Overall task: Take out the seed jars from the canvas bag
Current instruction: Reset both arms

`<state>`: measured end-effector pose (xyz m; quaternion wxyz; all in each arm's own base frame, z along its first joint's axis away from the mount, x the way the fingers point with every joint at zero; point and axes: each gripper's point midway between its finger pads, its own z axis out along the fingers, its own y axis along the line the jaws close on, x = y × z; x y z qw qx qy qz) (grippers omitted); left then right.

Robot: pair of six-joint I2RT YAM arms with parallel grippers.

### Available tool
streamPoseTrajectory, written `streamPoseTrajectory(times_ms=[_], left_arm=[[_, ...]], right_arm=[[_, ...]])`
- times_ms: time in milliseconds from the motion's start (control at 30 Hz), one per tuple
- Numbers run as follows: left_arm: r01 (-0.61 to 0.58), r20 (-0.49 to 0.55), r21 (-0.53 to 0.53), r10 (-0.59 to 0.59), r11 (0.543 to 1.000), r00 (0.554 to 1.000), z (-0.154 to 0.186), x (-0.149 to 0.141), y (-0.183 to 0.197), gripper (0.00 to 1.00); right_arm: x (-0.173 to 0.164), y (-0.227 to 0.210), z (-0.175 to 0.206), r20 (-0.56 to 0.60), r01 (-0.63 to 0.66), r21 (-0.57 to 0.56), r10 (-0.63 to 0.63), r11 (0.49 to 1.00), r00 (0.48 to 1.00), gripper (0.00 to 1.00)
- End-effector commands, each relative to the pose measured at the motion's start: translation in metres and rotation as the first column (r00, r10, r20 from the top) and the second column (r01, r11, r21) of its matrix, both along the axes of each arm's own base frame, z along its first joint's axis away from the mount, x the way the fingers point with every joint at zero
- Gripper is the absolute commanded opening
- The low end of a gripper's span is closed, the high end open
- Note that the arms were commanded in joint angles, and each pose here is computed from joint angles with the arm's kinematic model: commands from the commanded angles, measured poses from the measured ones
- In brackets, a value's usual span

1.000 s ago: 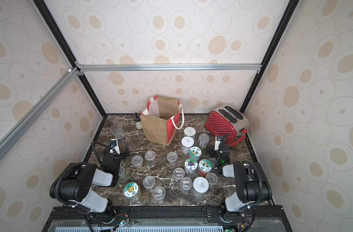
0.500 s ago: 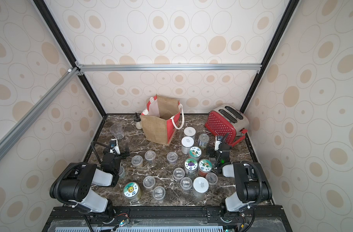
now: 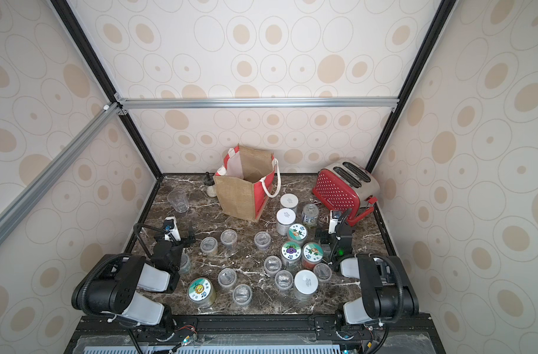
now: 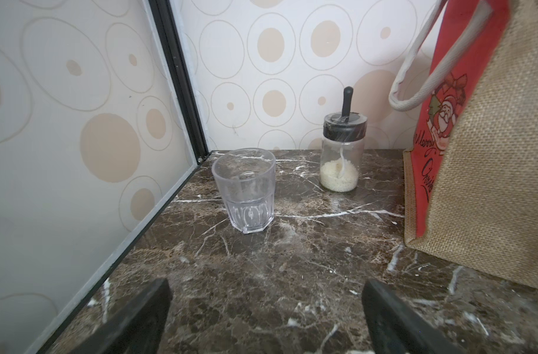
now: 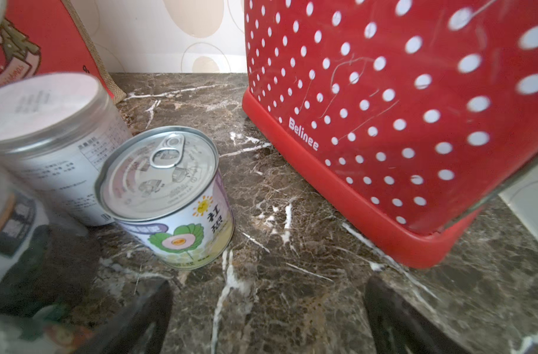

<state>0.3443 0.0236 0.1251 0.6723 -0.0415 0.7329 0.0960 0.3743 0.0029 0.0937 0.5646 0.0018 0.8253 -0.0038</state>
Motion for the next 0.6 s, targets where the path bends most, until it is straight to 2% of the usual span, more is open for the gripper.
streamPoseTrajectory(times_ms=[0, 133, 267, 333, 567], left_arm=[[-0.027, 0.118, -0.018, 0.029, 0.999, 0.993, 0.028, -0.003, 0.006, 0.98], [-0.037, 0.075, -0.018, 0.038, 0.999, 0.996, 0.019, 0.008, 0.007, 0.98], [0.016, -0.034, 0.001, -0.016, 1.0, 0.999, 0.002, 0.034, -0.003, 0.98], [0.015, -0.01, 0.005, -0.015, 1.0, 1.0, 0.005, 0.031, -0.003, 0.98], [0.017, -0.026, 0.0, -0.017, 1.0, 1.0, 0.002, 0.033, -0.003, 0.98]], right_arm=[[0.002, -0.004, 0.016, 0.055, 0.019, 0.001, -0.019, 1.0, 0.998, 1.0], [0.008, -0.004, 0.004, 0.034, 0.008, 0.011, -0.009, 1.0, 0.999, 1.0], [0.019, 0.0, -0.006, 0.007, -0.018, 0.008, 0.018, 1.0, 1.0, 1.0], [0.02, 0.001, -0.009, -0.042, -0.02, 0.012, 0.021, 1.0, 0.999, 1.0], [0.022, 0.003, -0.008, -0.035, -0.036, 0.015, 0.037, 0.999, 0.999, 1.0]])
